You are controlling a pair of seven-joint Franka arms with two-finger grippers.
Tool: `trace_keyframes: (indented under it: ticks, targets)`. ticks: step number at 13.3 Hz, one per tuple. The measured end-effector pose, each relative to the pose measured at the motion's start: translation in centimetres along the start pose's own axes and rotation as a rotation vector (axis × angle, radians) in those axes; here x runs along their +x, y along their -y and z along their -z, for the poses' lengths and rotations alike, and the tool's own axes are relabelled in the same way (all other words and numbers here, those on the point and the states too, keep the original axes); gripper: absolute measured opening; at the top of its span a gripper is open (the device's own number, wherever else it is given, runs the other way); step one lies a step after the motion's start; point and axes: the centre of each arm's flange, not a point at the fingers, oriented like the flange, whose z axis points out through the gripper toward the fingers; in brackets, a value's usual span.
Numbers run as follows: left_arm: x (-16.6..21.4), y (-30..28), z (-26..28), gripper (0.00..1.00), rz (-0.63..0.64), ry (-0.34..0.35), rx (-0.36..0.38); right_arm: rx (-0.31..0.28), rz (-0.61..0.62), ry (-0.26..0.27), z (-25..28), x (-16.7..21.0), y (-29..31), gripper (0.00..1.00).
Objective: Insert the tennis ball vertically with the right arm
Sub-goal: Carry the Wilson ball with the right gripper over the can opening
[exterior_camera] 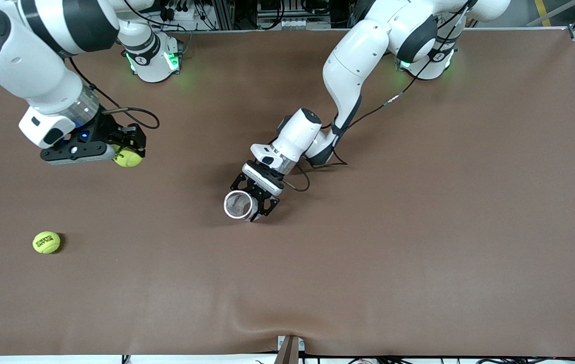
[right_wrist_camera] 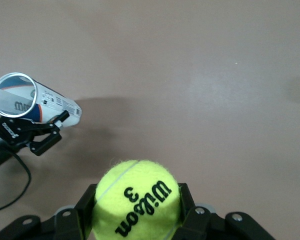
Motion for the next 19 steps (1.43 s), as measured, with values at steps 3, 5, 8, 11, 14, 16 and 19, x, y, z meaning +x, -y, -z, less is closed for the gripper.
trace_keyframes:
  ticks: [3, 5, 8, 11, 14, 16, 19]
  targets:
    - [0.0, 0.0, 0.0, 0.78, 0.000, -0.001, 0.000, 0.006, -0.005, -0.008, -0.9, 0.1, 1.4, 0.68]
    - [0.0, 0.0, 0.0, 0.78, 0.000, -0.001, 0.000, 0.011, -0.008, -0.012, -1.8, 0.6, 1.6, 0.68]
    - [0.0, 0.0, 0.0, 0.78, 0.001, -0.001, 0.000, 0.018, -0.032, -0.008, -3.2, 1.0, 2.7, 0.68]
    - [0.0, 0.0, 0.0, 0.78, 0.002, -0.001, 0.001, 0.039, -0.098, -0.020, -4.9, 1.0, 6.0, 0.68]
    - [0.0, 0.0, 0.0, 0.78, 0.004, -0.001, 0.001, 0.085, -0.248, -0.040, -6.4, 0.6, 12.2, 0.68]
    - [0.0, 0.0, 0.0, 0.78, 0.005, -0.001, 0.001, 0.084, -0.291, -0.065, -6.3, 1.2, 15.0, 0.68]
    - [0.0, 0.0, 0.0, 0.78, 0.005, -0.001, 0.001, 0.061, -0.272, -0.142, -7.1, 3.4, 17.2, 0.68]
